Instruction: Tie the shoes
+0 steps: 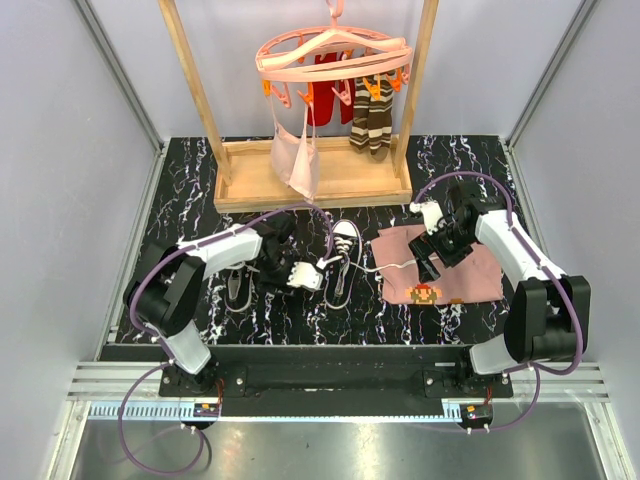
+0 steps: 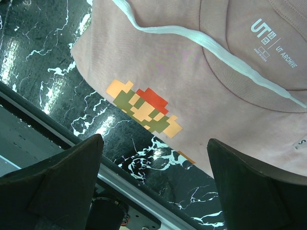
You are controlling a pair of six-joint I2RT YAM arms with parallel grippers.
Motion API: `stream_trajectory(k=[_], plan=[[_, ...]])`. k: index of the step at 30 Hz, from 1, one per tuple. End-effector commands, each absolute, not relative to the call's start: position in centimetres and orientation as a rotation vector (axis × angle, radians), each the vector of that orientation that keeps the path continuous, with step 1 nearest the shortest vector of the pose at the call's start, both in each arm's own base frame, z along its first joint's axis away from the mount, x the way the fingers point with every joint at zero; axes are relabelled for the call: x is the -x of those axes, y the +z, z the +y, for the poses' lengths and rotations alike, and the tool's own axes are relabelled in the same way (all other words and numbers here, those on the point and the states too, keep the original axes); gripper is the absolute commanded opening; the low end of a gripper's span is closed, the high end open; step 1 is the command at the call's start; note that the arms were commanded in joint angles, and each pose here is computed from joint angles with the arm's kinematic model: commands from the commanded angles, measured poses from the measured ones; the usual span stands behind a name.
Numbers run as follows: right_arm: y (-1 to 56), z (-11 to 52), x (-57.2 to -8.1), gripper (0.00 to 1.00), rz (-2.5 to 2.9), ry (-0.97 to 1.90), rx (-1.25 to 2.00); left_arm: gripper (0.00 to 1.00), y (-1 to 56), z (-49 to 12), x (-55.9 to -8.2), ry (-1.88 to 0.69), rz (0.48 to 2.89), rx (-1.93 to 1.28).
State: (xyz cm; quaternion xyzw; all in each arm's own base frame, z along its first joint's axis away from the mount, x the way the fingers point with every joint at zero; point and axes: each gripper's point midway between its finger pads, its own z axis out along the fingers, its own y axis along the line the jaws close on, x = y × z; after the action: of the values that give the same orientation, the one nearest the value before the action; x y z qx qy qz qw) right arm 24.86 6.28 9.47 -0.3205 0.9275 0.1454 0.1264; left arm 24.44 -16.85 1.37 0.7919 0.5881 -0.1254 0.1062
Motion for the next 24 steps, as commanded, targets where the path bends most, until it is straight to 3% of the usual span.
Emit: stream_trajectory(k=[1,3,4,9,24], plan=[[10.4,6.6,-26.4,1.00,2.646,0.419,0.951,0.48,-0.5,-17.0,-23.3,-0.422,1.720,-2.387],[10.3,6.5,-26.4,1.00,2.644,0.420,0.957,0.37,-0.6,-17.2,-23.1,-0.434,1.717,-2.386],[10.3,6.6,-26.4,1.00,2.643,0.425,0.957,0.25,-0.6,-17.3,-23.0,-0.436,1.711,-2.393],[10.3,6.7,-26.5,1.00,2.635,0.431,0.968,0.01,0.6,-17.9,-22.8,-0.434,1.670,-2.385],[9.6,4.2,-29.7,0.97,2.624,0.318,0.978,0.00,15.3,-23.6,-22.7,-0.611,1.628,-1.843]])
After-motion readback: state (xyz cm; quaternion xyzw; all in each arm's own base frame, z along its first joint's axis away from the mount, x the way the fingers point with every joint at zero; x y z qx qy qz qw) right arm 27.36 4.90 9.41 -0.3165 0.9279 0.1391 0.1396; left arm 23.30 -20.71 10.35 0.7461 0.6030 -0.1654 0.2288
